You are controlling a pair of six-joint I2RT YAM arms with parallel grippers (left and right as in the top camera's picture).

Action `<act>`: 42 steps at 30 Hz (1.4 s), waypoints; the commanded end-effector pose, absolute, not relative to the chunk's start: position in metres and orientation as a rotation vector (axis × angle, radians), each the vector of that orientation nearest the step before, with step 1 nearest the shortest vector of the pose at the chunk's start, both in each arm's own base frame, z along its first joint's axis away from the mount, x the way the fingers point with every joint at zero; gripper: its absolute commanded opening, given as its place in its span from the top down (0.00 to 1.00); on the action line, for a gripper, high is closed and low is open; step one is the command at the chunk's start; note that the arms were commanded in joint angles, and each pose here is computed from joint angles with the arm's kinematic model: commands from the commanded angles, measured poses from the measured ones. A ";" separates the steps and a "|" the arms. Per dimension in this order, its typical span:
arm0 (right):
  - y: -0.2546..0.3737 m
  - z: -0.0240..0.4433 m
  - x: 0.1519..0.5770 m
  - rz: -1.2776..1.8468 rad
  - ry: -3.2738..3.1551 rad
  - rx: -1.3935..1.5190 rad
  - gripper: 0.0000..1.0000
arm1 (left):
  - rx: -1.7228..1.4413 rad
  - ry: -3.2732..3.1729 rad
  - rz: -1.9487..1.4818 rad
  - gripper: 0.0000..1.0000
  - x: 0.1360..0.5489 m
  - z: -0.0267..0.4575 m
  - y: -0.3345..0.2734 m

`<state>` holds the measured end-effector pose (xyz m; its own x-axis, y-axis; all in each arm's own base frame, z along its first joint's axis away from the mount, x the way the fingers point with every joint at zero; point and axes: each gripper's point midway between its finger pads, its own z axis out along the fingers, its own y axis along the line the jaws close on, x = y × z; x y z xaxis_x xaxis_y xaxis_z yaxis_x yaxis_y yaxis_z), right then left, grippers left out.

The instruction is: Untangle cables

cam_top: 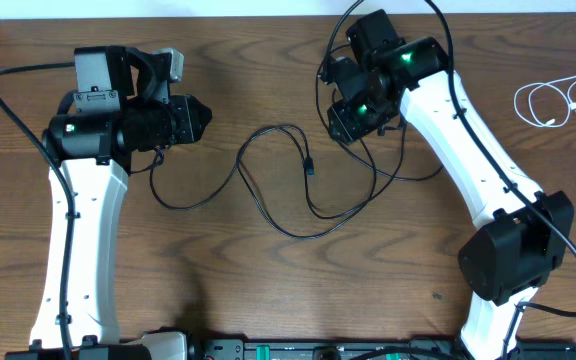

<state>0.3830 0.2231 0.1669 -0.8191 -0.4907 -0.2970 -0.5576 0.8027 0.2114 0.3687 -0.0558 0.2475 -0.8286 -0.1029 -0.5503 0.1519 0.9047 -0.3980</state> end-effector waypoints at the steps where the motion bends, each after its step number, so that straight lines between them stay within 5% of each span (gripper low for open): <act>1: 0.216 0.171 0.383 0.423 2.761 -0.807 0.47 | 0.024 2.510 -0.578 0.71 0.368 0.239 -0.056; 5: 0.191 0.170 0.398 0.367 2.814 -0.597 0.37 | 0.107 2.554 -0.599 0.60 0.358 0.233 -0.074; 17: 0.141 0.164 0.413 0.359 2.877 -0.362 0.34 | 0.254 2.634 -0.515 0.59 0.356 0.208 -0.105; 42: 0.110 0.097 0.330 0.083 3.287 0.008 0.21 | 0.243 2.677 -0.520 0.59 0.361 0.191 -0.105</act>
<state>0.3351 0.1092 0.1089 -0.9908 -0.0377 0.1303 -0.0290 0.9973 0.0678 0.3612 -0.1061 0.1950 -0.9031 0.0824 -0.4214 0.2373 0.9137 -0.3298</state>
